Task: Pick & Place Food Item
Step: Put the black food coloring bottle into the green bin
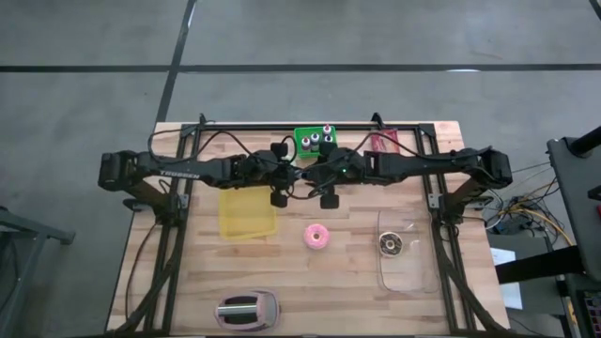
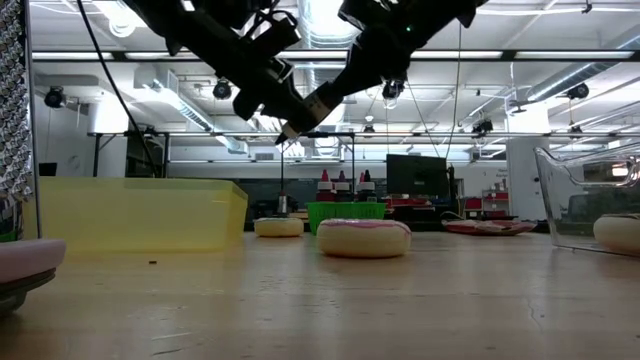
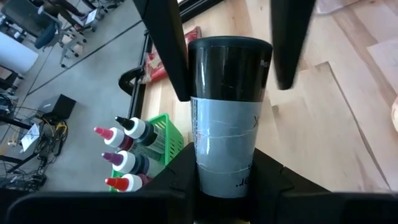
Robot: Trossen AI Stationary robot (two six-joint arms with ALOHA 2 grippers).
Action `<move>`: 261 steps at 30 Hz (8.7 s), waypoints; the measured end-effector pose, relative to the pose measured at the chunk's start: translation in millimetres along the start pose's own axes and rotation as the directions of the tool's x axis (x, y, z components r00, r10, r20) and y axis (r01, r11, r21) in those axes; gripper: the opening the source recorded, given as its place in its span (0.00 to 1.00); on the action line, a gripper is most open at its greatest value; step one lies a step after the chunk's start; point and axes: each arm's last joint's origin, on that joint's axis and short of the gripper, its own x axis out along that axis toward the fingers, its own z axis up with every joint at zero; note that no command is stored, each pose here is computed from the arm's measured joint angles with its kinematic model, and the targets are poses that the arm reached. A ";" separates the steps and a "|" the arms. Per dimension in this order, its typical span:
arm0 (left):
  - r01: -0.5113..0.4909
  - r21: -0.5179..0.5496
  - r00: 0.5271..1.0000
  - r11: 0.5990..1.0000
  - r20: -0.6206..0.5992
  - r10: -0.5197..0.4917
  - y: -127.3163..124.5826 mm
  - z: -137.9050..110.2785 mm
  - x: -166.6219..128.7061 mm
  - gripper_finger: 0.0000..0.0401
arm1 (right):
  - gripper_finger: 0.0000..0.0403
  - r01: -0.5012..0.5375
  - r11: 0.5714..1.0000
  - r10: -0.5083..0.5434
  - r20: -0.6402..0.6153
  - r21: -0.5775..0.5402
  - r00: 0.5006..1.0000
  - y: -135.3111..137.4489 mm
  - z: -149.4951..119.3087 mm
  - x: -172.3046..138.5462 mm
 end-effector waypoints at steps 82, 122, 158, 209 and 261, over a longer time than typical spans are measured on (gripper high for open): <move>0.054 0.070 0.995 0.996 0.081 -0.059 11.0 8.8 -40.8 0.31 | 0.33 0.046 0.995 -0.058 0.141 0.089 0.988 1.7 -3.5 1.6; 0.001 -0.102 0.879 0.995 0.474 0.048 26.4 7.5 -102.0 0.62 | 0.33 0.188 0.940 -0.327 0.588 0.286 0.740 -6.1 -68.1 -12.4; 0.195 -0.182 0.395 0.964 0.914 0.093 50.1 -2.8 -55.6 0.62 | 0.32 0.090 0.989 -0.142 0.941 0.120 0.306 -16.4 -28.9 -7.4; 0.279 -0.180 0.802 0.943 0.584 -0.126 106.9 33.9 -110.0 0.62 | 0.32 0.010 0.994 -0.102 0.929 0.105 0.356 -24.9 -35.0 -2.1; 0.275 -0.127 0.817 0.953 0.553 -0.163 111.8 41.4 -114.0 0.34 | 0.32 -0.014 0.992 -0.112 0.920 0.126 0.375 -30.3 -35.2 -0.2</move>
